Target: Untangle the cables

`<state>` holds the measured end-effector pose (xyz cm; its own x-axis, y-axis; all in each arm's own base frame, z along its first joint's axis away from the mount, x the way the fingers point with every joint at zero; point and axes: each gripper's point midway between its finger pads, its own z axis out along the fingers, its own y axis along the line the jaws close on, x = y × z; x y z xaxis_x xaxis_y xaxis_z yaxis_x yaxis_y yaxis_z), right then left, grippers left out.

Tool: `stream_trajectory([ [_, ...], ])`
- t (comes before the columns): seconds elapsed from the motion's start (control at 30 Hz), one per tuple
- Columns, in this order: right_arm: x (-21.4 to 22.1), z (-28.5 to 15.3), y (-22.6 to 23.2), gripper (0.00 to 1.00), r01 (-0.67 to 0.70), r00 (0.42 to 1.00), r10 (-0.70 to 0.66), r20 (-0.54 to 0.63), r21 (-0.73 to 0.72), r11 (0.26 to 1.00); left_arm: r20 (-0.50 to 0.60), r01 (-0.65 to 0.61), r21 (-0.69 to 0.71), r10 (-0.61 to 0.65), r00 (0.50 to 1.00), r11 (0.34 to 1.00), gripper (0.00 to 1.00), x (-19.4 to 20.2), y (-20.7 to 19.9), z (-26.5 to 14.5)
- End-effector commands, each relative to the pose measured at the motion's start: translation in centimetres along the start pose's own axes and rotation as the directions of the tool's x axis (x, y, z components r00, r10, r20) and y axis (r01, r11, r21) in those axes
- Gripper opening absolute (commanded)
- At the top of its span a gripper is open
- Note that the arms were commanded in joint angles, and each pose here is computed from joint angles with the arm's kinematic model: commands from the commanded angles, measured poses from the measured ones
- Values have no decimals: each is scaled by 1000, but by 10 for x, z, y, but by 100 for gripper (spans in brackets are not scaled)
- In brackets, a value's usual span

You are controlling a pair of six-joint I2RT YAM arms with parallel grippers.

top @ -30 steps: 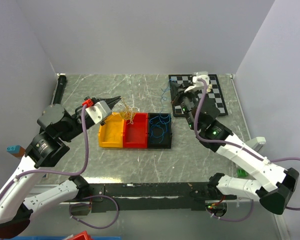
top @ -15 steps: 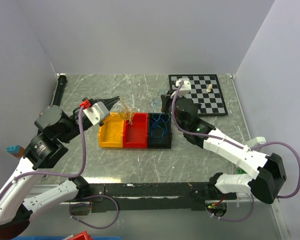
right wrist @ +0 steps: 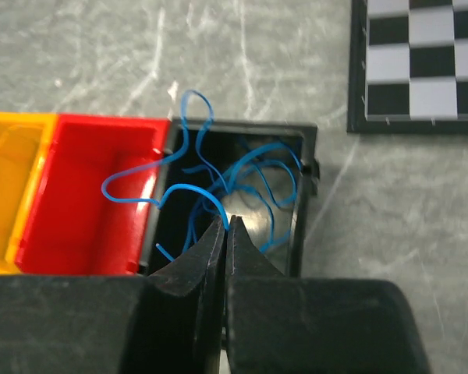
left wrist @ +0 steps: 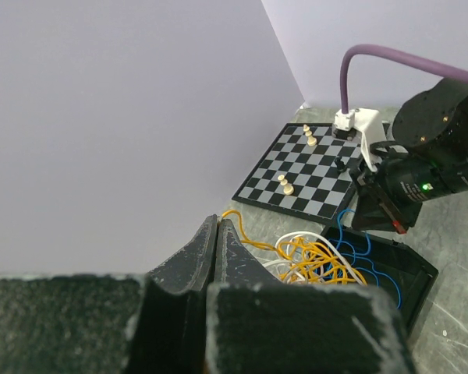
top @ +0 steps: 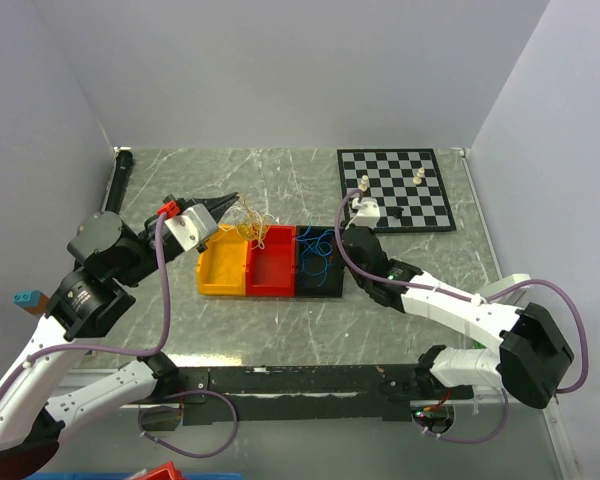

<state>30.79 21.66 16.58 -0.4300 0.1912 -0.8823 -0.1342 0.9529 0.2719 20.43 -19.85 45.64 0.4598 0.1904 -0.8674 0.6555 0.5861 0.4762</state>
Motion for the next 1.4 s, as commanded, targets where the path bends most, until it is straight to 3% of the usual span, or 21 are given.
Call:
stream_trajectory([
  [0.0, 5, -9, -12, 0, -80, 997, 80, -1, 39, 996, 49, 2, -22, -1, 999, 1000, 1, -16, 7, -3],
  [0.37, 32, -50, -40, 0, -127, 990, 131, -58, 66, 990, 51, 10, -14, -9, 999, 1000, 1, -16, 6, 1],
  [0.53, 32, -54, -38, 0, -88, 990, 95, -107, 72, 994, 60, 17, -7, -17, 998, 1000, 1, -18, 5, 2],
  [0.73, 22, -23, -15, 0, 35, 977, -5, -215, 135, 990, 62, 20, -6, -20, 998, 1000, 1, -20, 6, 3],
  [0.97, 18, 25, 15, 0, 83, 968, -46, -246, 140, 987, 57, 17, -13, -16, 998, 1000, 1, -22, 8, 2],
  [1.37, 68, 74, 7, 0, 102, 933, -17, -358, 219, 970, 59, 26, -5, -25, 998, 1000, 1, -22, 5, -1],
])
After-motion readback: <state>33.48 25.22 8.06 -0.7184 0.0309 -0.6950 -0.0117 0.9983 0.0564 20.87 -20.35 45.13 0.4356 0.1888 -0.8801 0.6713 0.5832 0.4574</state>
